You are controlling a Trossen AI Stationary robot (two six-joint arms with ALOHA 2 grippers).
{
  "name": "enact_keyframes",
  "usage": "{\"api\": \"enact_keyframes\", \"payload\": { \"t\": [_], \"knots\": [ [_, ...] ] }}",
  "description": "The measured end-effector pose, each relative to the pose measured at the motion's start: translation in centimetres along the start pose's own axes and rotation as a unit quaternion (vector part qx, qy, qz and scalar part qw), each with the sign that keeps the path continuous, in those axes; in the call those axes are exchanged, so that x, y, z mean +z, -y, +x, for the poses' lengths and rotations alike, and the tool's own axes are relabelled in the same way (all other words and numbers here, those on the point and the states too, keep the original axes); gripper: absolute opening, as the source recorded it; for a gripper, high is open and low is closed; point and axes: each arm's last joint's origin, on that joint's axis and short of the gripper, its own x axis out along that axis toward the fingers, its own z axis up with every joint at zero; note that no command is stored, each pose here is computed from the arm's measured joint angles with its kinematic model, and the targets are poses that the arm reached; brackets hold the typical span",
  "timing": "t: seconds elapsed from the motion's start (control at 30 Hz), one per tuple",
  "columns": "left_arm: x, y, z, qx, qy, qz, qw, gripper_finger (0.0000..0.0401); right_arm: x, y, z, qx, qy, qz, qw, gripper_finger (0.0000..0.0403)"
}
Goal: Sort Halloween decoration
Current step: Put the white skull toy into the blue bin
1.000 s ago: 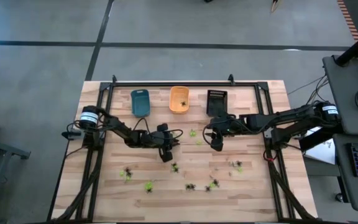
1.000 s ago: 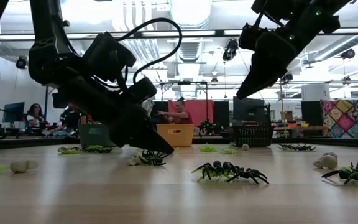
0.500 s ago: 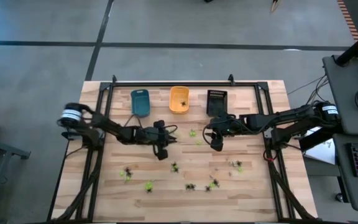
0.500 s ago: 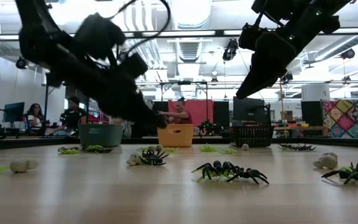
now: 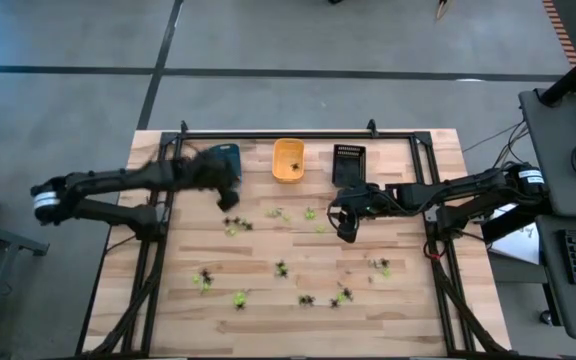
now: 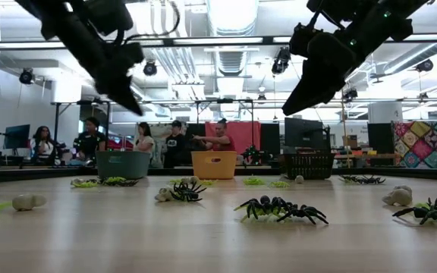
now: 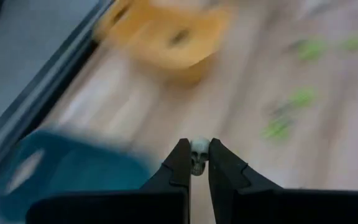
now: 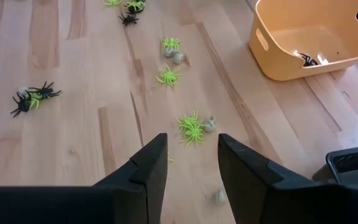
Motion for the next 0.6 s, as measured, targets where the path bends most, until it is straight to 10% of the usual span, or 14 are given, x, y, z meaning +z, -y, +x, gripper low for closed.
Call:
{"api": "enact_keyframes", "payload": {
  "t": [0.27,0.6],
  "knots": [
    [0.2,-8.6,0.3,0.063,-0.144,-0.094,0.983,0.0001,0.0,0.0,0.0,0.000,0.002,0.002,1.000,0.0129],
    [0.0,-10.5,4.4,0.003,-0.212,-0.063,0.975,0.0003,0.1,0.0,0.0,0.001,0.003,0.006,1.000,0.0131]
  ]
}}
